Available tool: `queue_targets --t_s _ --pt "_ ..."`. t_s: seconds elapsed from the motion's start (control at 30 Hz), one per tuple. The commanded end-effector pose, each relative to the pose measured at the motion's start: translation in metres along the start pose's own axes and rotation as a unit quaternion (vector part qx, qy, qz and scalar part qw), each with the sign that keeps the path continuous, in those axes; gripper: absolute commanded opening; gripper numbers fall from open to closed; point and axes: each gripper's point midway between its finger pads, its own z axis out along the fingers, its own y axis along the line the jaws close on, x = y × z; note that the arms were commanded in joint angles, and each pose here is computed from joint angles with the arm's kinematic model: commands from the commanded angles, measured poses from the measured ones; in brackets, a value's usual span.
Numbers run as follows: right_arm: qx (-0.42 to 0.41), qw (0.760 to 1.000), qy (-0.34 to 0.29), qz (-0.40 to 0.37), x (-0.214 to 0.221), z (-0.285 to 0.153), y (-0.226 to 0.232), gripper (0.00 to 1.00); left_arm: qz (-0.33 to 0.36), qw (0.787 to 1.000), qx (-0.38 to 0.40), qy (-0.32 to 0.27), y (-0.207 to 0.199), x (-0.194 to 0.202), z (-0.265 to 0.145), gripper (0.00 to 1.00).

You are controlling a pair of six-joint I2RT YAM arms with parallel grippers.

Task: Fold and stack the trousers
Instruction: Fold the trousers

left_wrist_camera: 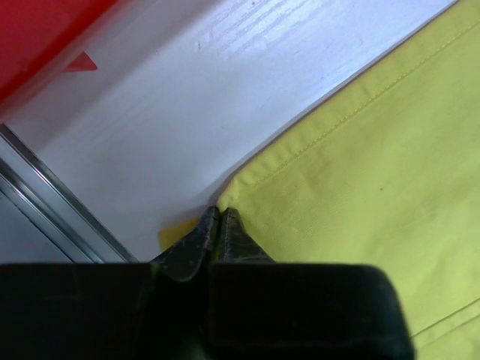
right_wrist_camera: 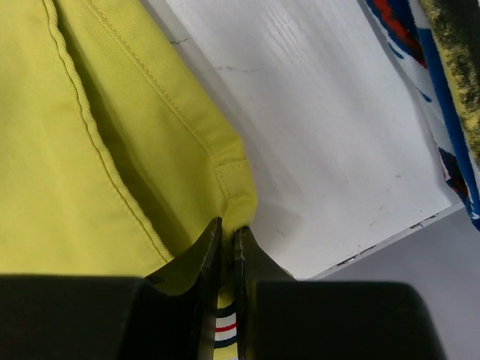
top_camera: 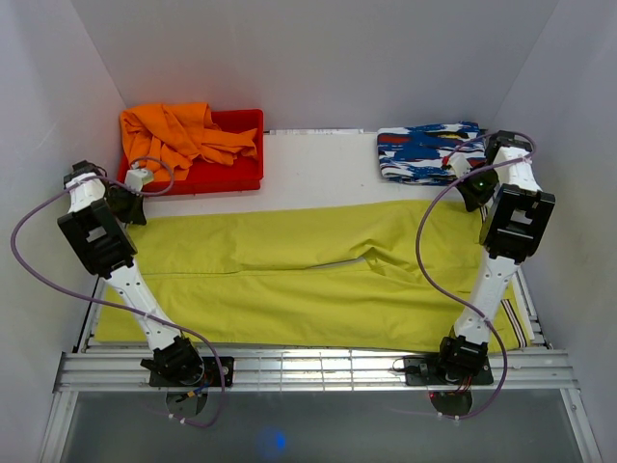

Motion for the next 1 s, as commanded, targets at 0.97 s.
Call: queue_targets --t_s 0.97 --pt "0.144 0.985 -0.079 -0.042 -0.024 -0.124 -0.031 0.08 -0.006 0.974 -0.132 -0.185 0.027 -0.081 -0.120 0.00"
